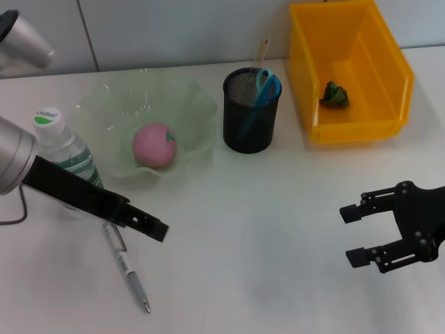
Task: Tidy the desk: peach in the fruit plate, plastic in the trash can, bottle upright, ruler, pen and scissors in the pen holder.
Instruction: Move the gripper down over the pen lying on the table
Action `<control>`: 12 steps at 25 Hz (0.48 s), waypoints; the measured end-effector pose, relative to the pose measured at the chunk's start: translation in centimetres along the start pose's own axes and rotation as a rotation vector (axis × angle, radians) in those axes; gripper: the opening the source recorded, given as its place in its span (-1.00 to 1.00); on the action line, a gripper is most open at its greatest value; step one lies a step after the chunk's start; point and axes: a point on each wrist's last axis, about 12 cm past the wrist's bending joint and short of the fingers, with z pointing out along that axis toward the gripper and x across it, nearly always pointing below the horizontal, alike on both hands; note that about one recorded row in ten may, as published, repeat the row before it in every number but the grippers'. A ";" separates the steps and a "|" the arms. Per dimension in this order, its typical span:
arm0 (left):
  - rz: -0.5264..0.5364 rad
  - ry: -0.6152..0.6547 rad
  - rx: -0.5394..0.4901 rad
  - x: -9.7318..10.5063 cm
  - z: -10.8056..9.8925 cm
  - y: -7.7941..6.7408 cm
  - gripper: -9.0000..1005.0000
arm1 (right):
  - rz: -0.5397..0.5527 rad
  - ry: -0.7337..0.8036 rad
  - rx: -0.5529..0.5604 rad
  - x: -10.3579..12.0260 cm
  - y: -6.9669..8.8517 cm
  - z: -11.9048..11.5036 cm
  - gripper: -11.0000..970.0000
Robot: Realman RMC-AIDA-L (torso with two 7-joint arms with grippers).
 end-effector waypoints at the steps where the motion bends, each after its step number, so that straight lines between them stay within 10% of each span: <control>1: 0.090 0.004 0.028 -0.2 -0.1 -0.5 0.72 | 0.005 -0.001 0.000 0.0 0.0 0.0 0.58; 12: 0.976 0.022 0.131 -4.7 -0.6 -5.3 0.72 | 0.078 -0.011 0.012 -0.8 -0.5 -0.5 0.58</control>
